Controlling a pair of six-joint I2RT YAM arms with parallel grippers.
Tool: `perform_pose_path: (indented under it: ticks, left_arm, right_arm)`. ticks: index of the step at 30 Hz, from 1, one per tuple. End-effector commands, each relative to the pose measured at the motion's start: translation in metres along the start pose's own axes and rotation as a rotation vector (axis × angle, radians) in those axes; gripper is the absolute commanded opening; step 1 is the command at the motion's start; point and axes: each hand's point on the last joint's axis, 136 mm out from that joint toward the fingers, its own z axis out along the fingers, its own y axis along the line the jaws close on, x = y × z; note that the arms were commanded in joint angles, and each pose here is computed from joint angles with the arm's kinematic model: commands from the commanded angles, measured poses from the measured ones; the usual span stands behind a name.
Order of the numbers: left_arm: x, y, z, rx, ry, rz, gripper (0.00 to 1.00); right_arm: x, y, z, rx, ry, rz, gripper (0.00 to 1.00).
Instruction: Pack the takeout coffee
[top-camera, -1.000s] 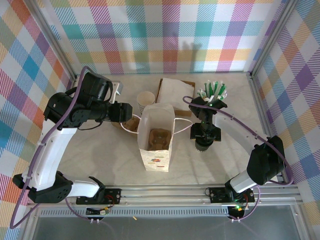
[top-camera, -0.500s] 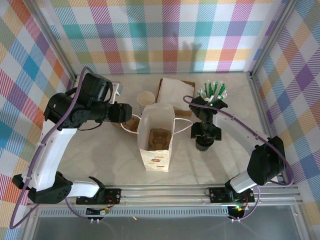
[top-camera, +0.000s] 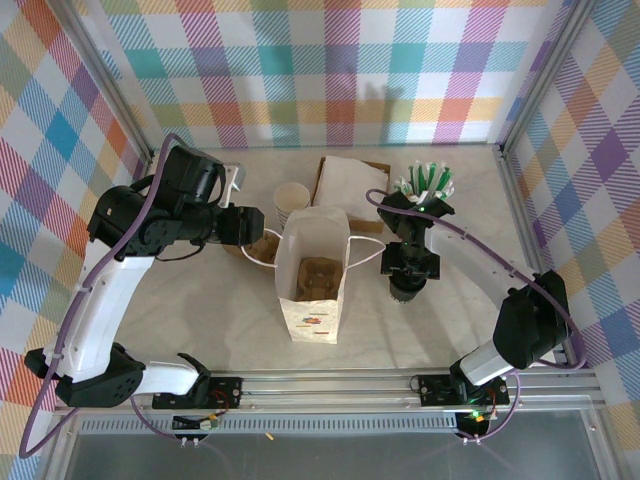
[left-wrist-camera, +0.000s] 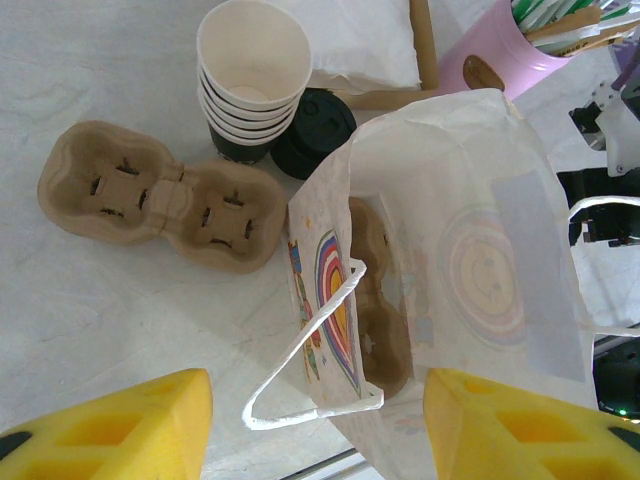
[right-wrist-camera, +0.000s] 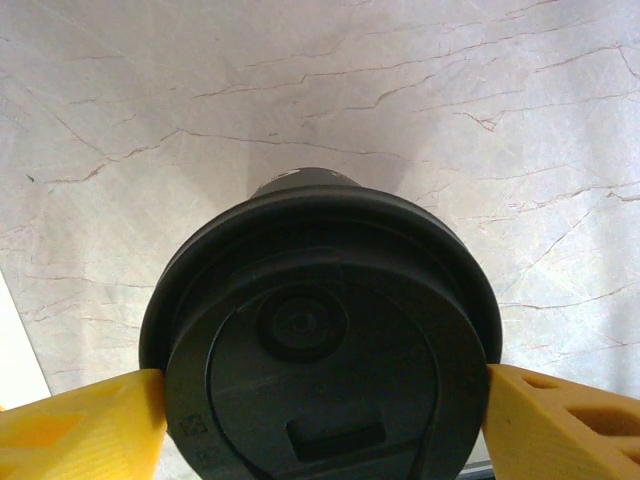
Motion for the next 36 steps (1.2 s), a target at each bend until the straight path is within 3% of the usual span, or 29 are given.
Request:
perform_pose_path:
  ticks: [1,36]
  left_arm:
    - [-0.004,0.004,-0.004,-0.008,-0.024,-0.019,0.58]
    - [-0.003,0.004,-0.003,-0.012,-0.02,-0.017,0.58]
  right_arm:
    - [0.0,0.001,0.004,-0.005,0.018,0.02,0.8]
    - [0.042,-0.016,0.026,-0.032,0.151,-0.014,0.81]
